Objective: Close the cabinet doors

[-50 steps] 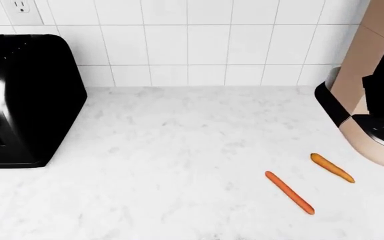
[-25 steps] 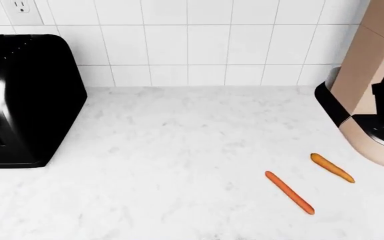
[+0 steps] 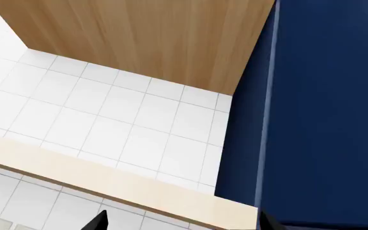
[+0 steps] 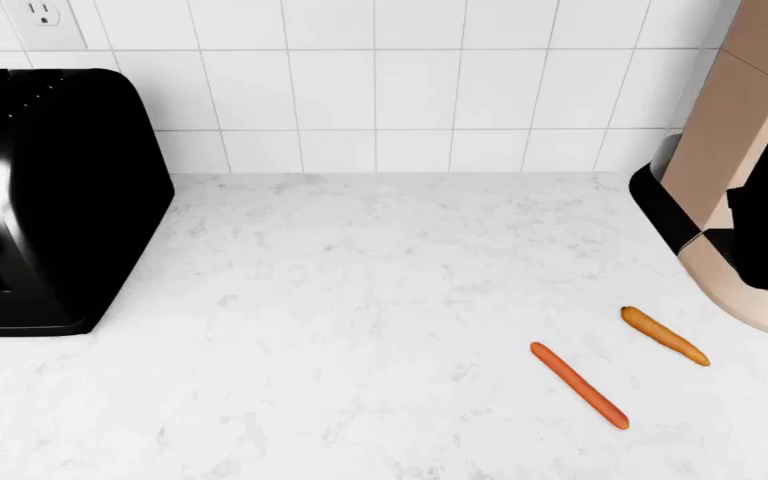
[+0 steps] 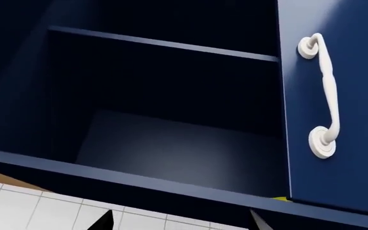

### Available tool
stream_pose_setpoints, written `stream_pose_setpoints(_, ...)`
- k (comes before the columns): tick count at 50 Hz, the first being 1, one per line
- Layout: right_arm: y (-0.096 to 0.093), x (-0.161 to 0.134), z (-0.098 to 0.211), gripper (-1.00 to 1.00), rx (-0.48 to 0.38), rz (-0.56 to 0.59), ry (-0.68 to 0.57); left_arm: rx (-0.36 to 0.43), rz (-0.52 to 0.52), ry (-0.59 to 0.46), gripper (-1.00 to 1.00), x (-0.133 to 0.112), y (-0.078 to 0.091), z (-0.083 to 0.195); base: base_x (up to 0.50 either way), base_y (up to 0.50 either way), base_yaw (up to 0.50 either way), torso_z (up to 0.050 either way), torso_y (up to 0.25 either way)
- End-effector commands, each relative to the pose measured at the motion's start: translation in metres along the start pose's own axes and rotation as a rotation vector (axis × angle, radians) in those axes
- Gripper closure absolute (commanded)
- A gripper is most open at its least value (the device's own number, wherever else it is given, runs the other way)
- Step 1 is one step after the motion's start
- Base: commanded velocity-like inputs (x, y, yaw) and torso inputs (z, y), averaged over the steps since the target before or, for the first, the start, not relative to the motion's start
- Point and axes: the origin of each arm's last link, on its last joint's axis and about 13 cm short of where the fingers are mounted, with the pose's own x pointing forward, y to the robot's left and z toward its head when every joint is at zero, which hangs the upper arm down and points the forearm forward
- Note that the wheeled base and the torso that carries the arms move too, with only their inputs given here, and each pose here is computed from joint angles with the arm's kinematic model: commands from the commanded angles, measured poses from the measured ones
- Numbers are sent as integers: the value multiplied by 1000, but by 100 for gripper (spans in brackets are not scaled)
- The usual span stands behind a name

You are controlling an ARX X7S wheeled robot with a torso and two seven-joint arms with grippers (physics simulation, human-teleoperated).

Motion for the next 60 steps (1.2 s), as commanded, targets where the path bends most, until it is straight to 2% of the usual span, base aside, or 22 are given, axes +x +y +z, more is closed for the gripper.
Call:
stream_pose_setpoints(1,-2,-3,-3,-100,4,-8,4,41,36,-97,-100,8,11,36,0,0,0,0,0)
stream_pose_setpoints(12,0,-2,-5,-100,12,-2,7,73,91,-154,-100,3,30,69,0,0,0,0,0)
stream_pose_setpoints(16,-1,-2,-6,-100,13,-3,10,62,96,-170,-100,3,32,78,0,0,0,0,0)
stream_pose_setpoints(19,-1,-2,-7,-100,15,-5,12,18,90,-128,-100,4,34,79,0,0,0,0,0)
stream_pose_setpoints(22,-1,-2,-8,-100,19,-7,16,-43,60,-66,-100,3,32,78,0,0,0,0,0)
stream_pose_setpoints(35,-2,0,-9,-100,19,-6,22,-61,38,-71,-100,8,25,87,0,0,0,0,0)
stream_pose_setpoints(42,-3,0,-11,-100,22,-5,24,-106,-30,-32,-100,23,11,93,0,0,0,0,0)
stream_pose_setpoints(46,-4,-1,-11,-100,24,-10,26,-107,-56,-38,-100,23,5,95,0,0,0,0,0)
stream_pose_setpoints(55,-5,-3,-15,-100,34,-11,33,-95,-105,-44,-100,23,6,97,0,0,0,0,0)
stream_pose_setpoints(56,-5,-4,-15,-100,37,-12,34,-135,230,25,-100,33,49,77,0,0,0,0,0)
stream_pose_setpoints(57,-5,-4,-16,-100,37,-11,34,-160,338,150,-100,37,68,42,0,0,0,0,0)
stream_pose_setpoints(58,-5,-4,-16,-100,39,-13,35,-232,309,348,-100,39,61,7,0,0,0,0,0)
stream_pose_setpoints(59,-5,-4,-17,-100,41,-13,37,-189,193,481,-100,44,45,-14,0,0,0,0,0)
stream_pose_setpoints(60,-5,-5,-18,-100,43,-14,38,-148,114,495,-100,53,28,-13,0,0,0,0,0)
